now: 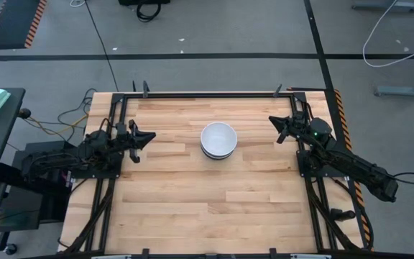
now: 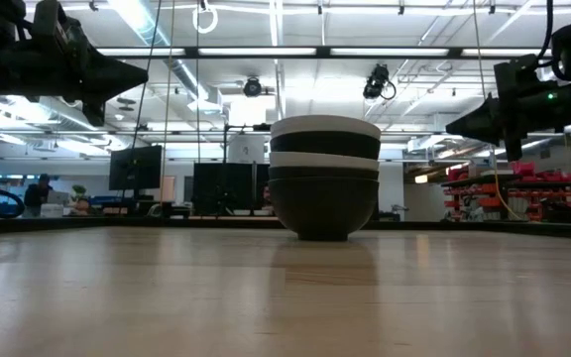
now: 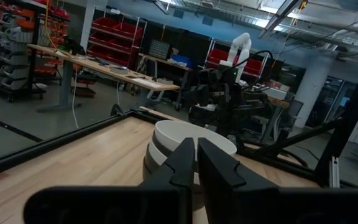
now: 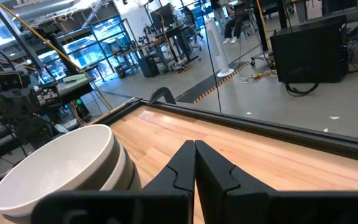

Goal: Nest bowls inside each other
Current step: Return to Home Position

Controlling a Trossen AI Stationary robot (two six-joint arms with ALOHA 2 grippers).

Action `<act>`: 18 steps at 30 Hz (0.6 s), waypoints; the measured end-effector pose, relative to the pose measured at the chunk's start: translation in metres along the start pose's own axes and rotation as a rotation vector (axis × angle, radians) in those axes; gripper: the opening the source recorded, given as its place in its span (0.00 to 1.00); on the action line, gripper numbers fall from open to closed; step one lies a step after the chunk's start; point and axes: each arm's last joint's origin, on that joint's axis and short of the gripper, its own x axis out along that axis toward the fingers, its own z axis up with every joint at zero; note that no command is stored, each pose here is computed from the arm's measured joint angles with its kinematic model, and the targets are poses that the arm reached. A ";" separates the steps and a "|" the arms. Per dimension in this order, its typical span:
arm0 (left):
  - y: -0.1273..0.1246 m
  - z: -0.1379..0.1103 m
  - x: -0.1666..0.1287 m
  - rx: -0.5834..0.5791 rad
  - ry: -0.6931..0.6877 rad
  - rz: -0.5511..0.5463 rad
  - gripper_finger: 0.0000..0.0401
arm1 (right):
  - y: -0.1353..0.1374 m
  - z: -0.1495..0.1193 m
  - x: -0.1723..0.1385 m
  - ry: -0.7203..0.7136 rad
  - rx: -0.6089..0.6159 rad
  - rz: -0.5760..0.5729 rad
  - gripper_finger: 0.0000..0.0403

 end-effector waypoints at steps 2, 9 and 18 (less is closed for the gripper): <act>0.000 0.000 0.000 0.000 0.000 0.000 0.06 | 0.000 0.000 0.000 0.000 0.000 0.000 0.04; 0.000 0.000 0.000 0.000 0.000 0.000 0.08 | 0.000 0.000 0.000 0.000 0.000 0.001 0.04; 0.000 0.000 0.000 0.000 0.000 0.000 0.08 | 0.000 0.000 0.000 0.000 0.000 0.001 0.04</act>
